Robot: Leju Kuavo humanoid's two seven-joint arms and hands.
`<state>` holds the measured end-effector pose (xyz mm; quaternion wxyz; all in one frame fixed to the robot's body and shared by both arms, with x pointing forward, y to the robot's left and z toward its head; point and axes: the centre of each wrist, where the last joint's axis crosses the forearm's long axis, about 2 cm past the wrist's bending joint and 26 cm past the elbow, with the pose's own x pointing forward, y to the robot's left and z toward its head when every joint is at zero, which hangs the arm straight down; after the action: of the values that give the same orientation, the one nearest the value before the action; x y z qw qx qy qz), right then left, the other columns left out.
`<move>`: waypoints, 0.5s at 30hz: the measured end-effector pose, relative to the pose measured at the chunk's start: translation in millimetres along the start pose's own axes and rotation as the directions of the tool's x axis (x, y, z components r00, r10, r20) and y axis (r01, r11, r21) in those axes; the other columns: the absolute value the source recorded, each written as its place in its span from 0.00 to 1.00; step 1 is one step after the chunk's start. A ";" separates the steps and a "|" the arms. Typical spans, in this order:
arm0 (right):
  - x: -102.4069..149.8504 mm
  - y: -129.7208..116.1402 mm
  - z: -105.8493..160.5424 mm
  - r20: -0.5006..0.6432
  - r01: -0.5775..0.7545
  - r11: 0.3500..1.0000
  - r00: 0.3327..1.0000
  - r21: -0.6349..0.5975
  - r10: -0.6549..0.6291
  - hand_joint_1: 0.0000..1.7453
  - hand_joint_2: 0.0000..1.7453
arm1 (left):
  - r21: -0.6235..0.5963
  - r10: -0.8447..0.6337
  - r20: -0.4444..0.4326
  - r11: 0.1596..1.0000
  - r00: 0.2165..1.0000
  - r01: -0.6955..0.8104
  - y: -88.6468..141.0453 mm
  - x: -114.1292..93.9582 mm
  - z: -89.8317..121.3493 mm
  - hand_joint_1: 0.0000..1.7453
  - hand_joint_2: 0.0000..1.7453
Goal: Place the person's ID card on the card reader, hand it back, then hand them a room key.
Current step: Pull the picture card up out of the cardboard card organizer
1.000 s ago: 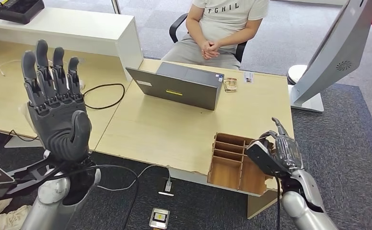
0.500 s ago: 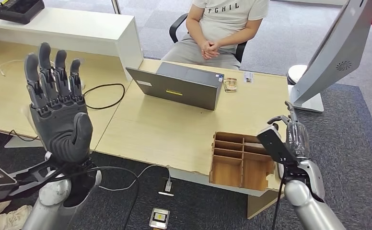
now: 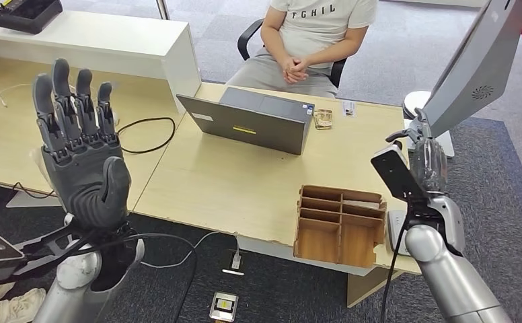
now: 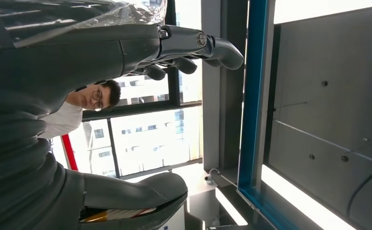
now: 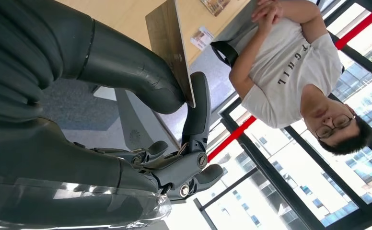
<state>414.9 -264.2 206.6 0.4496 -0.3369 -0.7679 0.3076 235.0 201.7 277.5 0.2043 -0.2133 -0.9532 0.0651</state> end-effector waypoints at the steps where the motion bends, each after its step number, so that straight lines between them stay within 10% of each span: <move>1: 1.9 -3.3 -6.5 0.006 -0.006 1.000 1.000 -0.008 0.006 1.00 1.00 | 0.001 0.002 0.002 1.000 1.000 -0.002 -0.6 -0.2 -0.3 0.00 1.00; 15: 32.6 -22.6 -77.0 0.030 -0.127 0.991 0.991 -0.030 0.128 1.00 1.00 | 0.024 0.018 0.045 1.000 0.999 -0.020 -6.1 -3.5 -1.6 0.00 1.00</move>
<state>466.6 -238.4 271.1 0.4121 -0.3868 -0.7561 0.3300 236.3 194.7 278.9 0.1848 -0.2183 -0.9546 0.0836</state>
